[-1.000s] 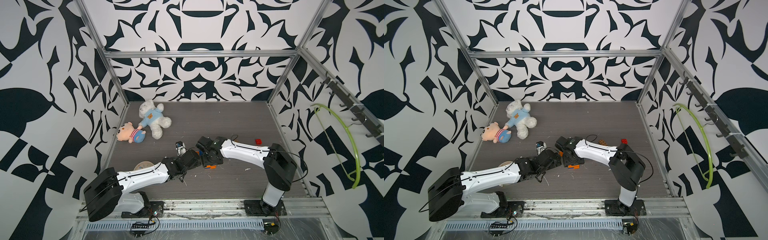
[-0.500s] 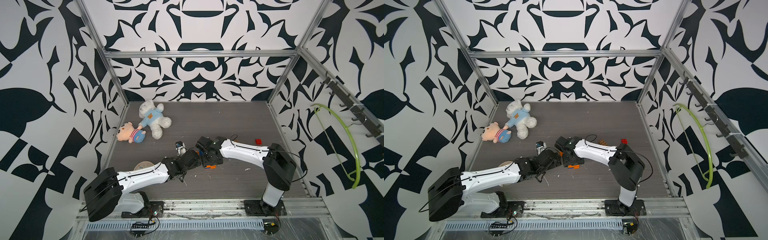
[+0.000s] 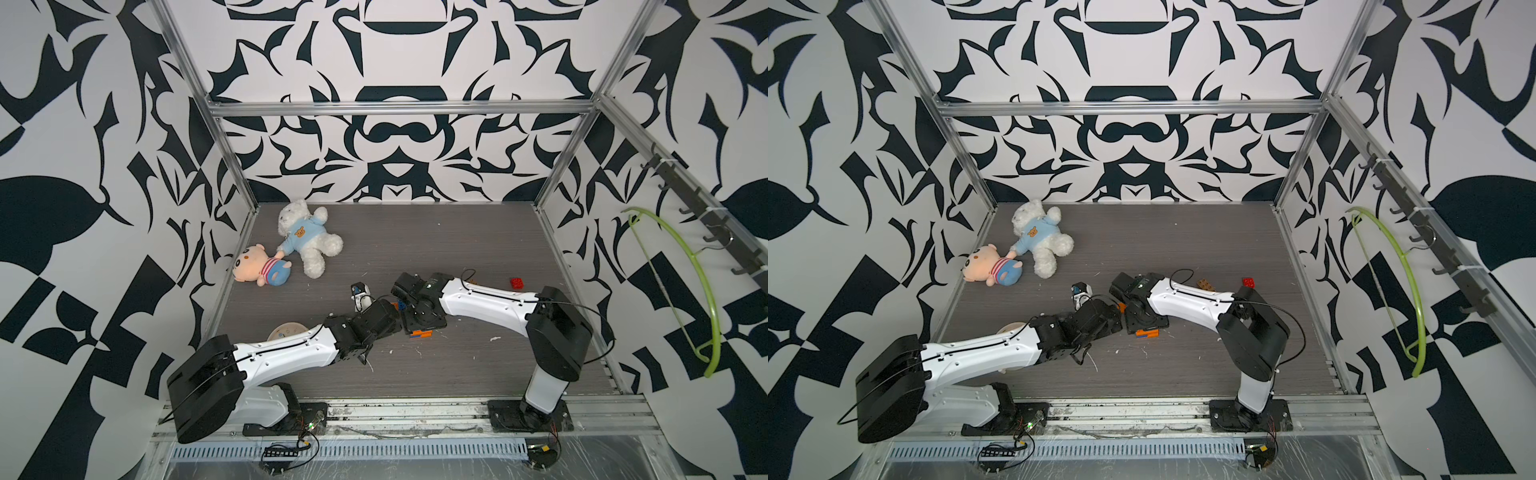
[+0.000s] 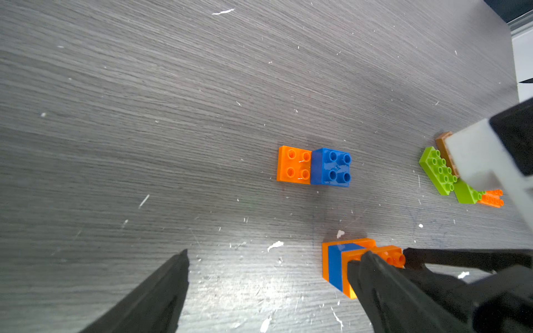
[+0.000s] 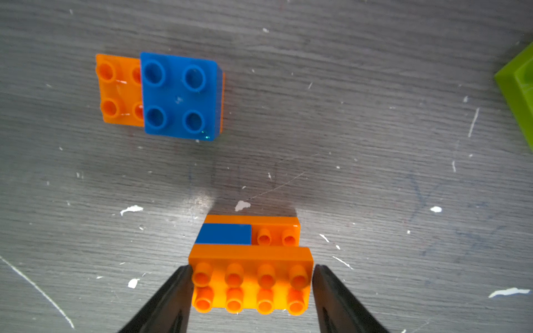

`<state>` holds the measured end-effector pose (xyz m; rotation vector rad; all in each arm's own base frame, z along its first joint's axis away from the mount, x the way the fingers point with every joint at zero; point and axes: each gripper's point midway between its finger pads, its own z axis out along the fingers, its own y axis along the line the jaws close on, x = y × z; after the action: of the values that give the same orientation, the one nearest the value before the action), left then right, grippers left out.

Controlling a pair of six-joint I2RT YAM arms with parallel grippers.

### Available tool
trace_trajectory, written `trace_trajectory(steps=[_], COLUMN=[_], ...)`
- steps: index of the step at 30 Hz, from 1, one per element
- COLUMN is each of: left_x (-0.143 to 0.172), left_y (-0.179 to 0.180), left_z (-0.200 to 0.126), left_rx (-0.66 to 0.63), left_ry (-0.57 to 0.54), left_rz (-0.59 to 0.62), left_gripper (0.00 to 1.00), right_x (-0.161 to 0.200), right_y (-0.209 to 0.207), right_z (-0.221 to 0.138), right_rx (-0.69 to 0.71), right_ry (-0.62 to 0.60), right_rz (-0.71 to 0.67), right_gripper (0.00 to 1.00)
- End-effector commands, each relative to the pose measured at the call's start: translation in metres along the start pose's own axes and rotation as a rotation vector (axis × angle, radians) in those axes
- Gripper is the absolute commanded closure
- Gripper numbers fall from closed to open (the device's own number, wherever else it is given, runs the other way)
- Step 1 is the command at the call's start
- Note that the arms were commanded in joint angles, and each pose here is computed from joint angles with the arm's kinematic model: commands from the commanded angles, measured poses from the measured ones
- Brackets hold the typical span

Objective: Assemble the number 5 with lego
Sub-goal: Assemble the lego brick with the lego brick, then pick up the lego brick from the center of the board.

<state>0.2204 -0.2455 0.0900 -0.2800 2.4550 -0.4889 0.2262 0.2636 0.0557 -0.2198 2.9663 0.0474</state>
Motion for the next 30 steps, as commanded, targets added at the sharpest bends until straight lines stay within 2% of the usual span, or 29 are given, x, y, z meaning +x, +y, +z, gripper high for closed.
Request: trace_trajectory(steps=[1, 15, 20, 30], left_x=[-0.001, 0.002, 0.007, 0.026], left_y=[0.006, 0.016, 0.022, 0.009], left_z=[-0.003, -0.012, -0.013, -0.005], left_rx=[-0.014, 0.001, 0.007, 0.117], left_ry=[-0.008, 0.004, 0.014, 0.086], left_rz=[0.006, -0.018, -0.034, -0.047], left_gripper=[0.01, 0.01, 0.01, 0.01], right_x=[-0.005, 0.004, 0.005, 0.008], right_y=[0.0, 0.002, 0.006, 0.002], right_z=[-0.02, -0.012, -0.003, 0.013], right_rx=[-0.022, -0.077, -0.083, -0.034], right_ry=[-0.048, -0.046, -0.028, 0.0], right_rz=[-0.002, 0.027, 0.035, 0.047], right_gripper=[0.27, 0.12, 0.1, 0.1])
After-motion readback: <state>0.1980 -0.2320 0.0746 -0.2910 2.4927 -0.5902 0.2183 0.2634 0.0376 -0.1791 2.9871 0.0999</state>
